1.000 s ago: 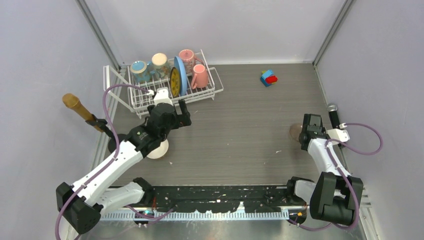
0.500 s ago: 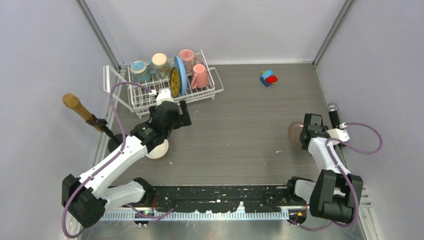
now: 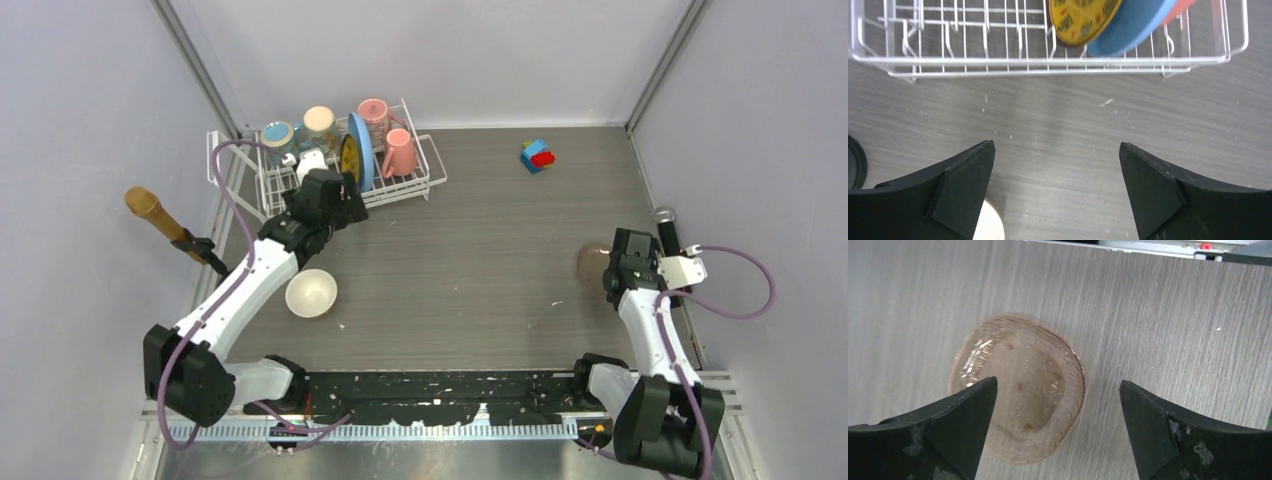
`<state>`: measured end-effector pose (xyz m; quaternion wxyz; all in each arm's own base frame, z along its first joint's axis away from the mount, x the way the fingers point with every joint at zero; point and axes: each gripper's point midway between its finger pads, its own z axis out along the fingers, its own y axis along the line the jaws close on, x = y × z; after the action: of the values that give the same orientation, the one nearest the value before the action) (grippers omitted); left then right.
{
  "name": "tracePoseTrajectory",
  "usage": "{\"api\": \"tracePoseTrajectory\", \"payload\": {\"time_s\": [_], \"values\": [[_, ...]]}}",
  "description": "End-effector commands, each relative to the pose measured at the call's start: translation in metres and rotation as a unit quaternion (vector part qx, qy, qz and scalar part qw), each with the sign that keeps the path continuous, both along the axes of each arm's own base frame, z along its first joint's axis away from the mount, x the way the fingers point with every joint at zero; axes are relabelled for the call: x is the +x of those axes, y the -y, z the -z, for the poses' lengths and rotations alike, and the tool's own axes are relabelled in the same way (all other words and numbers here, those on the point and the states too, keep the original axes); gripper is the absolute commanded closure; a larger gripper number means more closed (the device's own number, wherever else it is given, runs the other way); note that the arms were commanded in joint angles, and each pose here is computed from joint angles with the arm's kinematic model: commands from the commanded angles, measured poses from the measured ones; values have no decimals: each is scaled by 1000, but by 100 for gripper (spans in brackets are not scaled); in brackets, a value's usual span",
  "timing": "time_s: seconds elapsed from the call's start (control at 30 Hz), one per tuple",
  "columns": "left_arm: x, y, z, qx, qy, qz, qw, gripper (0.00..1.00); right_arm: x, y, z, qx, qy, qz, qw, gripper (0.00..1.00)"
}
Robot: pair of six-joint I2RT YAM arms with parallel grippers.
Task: Unload the mixed dishes from the dish rack
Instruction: Place the plate at the center of the board, then pick up the plate from the dish rack.
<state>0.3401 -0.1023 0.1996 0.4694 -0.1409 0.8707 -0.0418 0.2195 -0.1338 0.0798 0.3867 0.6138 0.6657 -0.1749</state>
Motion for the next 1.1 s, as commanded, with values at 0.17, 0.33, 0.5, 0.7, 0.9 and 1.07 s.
{"api": "tracePoseTrajectory", "payload": {"time_s": [0.17,0.33,0.5,0.7,0.9,1.07], "values": [[73,-14,-36,6,49,1,999,0,3,-3,-47,-25,122,-17,992,0],[102,-9,-44,-21,56,19,998,3,7,-6,-50,-21,140,-30,989,0],[119,-1,-37,-40,60,42,997,9,14,-11,-43,-8,127,-47,991,0],[129,9,-25,-52,46,65,995,15,20,-14,-37,1,115,-57,992,0],[139,7,-20,-45,42,55,997,23,23,-16,-36,6,117,-67,991,0],[148,9,-18,-39,40,58,997,32,25,-17,-36,7,124,-70,990,0]]}}
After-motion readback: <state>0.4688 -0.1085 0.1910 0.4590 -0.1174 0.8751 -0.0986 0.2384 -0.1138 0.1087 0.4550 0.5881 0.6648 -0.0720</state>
